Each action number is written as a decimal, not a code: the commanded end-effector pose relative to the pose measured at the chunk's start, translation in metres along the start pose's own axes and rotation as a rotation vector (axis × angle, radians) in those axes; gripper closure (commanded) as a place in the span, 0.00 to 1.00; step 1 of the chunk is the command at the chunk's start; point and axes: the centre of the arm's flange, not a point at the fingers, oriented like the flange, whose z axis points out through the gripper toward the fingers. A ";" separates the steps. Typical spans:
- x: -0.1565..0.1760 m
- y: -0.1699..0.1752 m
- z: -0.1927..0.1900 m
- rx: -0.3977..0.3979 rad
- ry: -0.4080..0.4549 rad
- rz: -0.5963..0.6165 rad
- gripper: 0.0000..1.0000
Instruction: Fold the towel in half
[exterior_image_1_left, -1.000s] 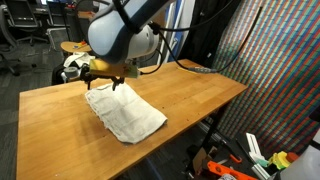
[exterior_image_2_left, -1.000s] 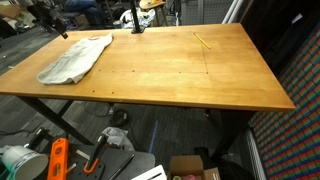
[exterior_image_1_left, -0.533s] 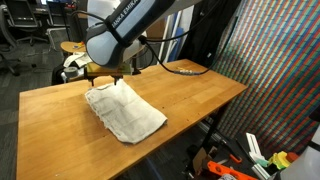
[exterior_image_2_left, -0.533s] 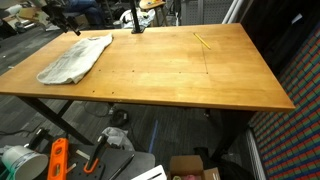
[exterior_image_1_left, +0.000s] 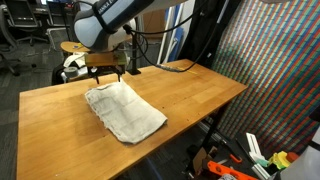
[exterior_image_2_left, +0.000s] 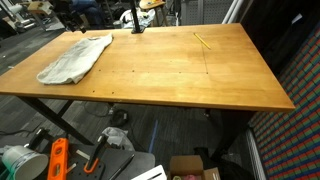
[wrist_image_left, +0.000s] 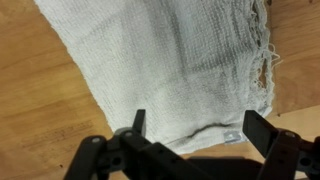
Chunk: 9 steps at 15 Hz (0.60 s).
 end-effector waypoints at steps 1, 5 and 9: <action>0.037 -0.007 0.006 -0.007 -0.144 0.011 0.00; 0.055 0.000 0.019 0.023 -0.224 0.070 0.00; 0.073 -0.003 0.035 0.110 -0.148 0.186 0.00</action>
